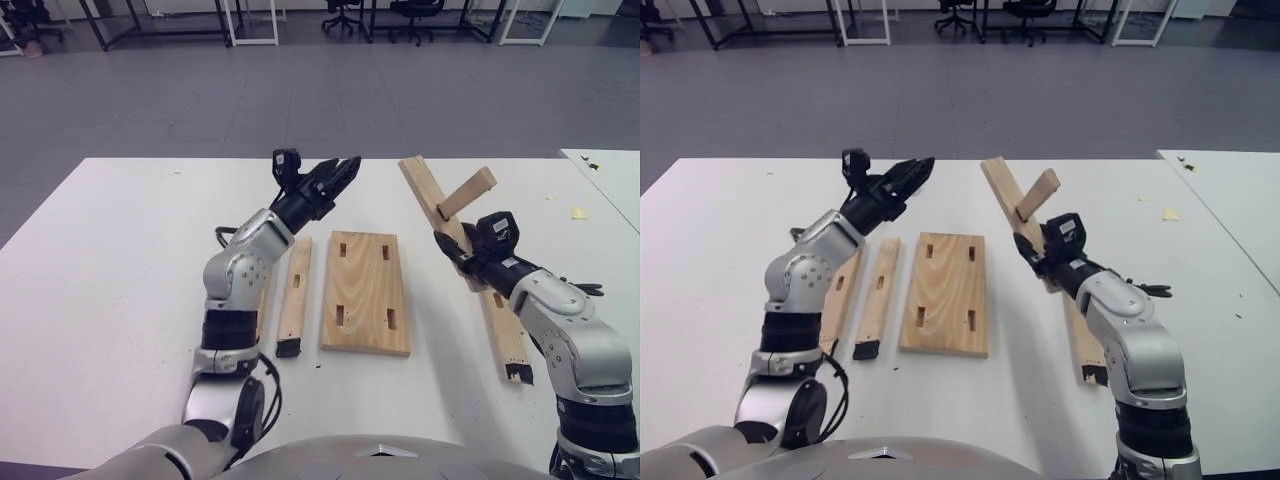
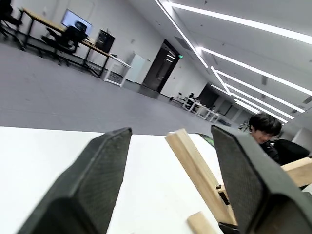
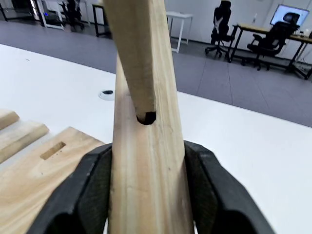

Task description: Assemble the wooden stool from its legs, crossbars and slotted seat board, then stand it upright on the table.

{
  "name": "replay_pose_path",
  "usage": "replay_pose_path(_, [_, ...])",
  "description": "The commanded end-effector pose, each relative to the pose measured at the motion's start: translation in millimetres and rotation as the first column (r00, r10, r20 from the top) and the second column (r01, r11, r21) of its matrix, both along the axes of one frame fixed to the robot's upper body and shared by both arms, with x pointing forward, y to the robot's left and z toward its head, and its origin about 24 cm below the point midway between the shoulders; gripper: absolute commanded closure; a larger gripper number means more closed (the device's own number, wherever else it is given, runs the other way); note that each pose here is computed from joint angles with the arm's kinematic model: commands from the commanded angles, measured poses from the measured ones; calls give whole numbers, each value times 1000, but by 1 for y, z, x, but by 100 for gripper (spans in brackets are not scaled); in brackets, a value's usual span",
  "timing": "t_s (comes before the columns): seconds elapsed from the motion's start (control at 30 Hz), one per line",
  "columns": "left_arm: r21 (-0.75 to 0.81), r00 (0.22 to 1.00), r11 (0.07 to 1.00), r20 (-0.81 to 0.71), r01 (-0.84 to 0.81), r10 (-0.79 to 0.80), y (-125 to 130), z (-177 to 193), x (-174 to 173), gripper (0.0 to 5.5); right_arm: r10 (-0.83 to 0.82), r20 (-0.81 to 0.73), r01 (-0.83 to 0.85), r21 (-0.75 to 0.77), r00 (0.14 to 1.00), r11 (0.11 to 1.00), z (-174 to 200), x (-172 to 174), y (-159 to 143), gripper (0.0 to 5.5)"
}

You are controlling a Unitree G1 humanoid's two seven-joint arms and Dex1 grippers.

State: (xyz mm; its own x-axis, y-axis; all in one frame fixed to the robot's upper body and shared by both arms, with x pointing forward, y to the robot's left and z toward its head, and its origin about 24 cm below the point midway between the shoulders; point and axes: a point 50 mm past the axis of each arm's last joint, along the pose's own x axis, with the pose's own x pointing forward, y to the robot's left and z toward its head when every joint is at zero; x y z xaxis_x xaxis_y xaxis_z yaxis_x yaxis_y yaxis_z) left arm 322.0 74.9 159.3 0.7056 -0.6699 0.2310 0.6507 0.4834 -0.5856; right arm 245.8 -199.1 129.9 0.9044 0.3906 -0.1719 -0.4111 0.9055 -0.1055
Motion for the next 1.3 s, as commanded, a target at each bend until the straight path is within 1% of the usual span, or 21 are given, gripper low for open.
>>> replay_pose_path(0.03, [-90,992,991,-74,99,-105,-12,13,5,249,139,159,-138,-18,977,990,29,1,18,342])
replay_pose_path(0.13, [-118,981,980,-95,158,-169,-17,15,-1,249,207,180,-204,-34,962,978,32,-2,28,342])
replay_pose_path(0.27, [-180,979,969,-80,169,-185,-18,24,-5,249,276,160,-270,-59,948,961,29,-7,35,342])
replay_pose_path(0.43, [-171,979,970,-78,172,-187,-19,19,-13,339,308,146,-301,-72,940,951,25,-8,38,342])
replay_pose_path(0.47, [-175,980,970,-80,168,-184,-19,17,-15,365,312,145,-305,-72,939,950,24,-8,39,342])
replay_pose_path(0.5, [-179,979,969,-82,168,-184,-20,17,-16,378,316,142,-309,-72,938,948,23,-9,39,342])
replay_pose_path(0.53, [-180,980,970,-84,161,-178,-20,16,-17,407,322,138,-315,-71,937,946,22,-10,40,342])
replay_pose_path(0.6, [-177,983,974,-89,141,-158,-18,13,-17,437,329,134,-323,-67,935,944,20,-11,41,342])
replay_pose_path(0.67, [-186,987,977,-100,108,-129,-15,11,-16,448,326,136,-321,-52,936,945,19,-12,41,342])
replay_pose_path(0.8, [-199,994,980,-104,21,-42,1,14,-16,448,293,117,-291,-31,949,956,12,-12,38,342])
replay_pose_path(0.83, [-194,995,981,-103,-2,-18,5,15,-17,448,287,109,-286,-23,952,958,10,-12,37,304])
replay_pose_path(0.87, [-193,995,981,-104,-24,4,10,15,-19,448,283,99,-283,-15,954,959,7,-13,37,294])
replay_pose_path(0.9, [-194,993,980,-111,-53,32,16,15,-22,448,274,85,-275,-6,958,962,4,-14,36,267])
replay_pose_path(0.97, [-198,986,972,-134,-127,102,30,13,-27,448,254,55,-254,-3,966,967,-5,-14,32,242])
replay_pose_path(1.03, [-178,968,959,-161,-220,192,48,11,-33,448,229,11,-229,-15,973,973,-16,-18,25,242])
replay_pose_path(1.13, [-88,915,924,-202,-371,349,77,4,-52,448,142,-57,-144,-29,988,989,-36,-29,9,242])
replay_pose_path(1.23, [25,875,901,-230,-433,427,86,-8,-82,448,26,-84,-29,-45,996,999,-50,-37,-8,242])
replay_pose_path(1.3, [51,848,888,-278,-457,452,86,-18,-101,448,-65,-89,60,-57,994,997,-59,-43,-19,242])
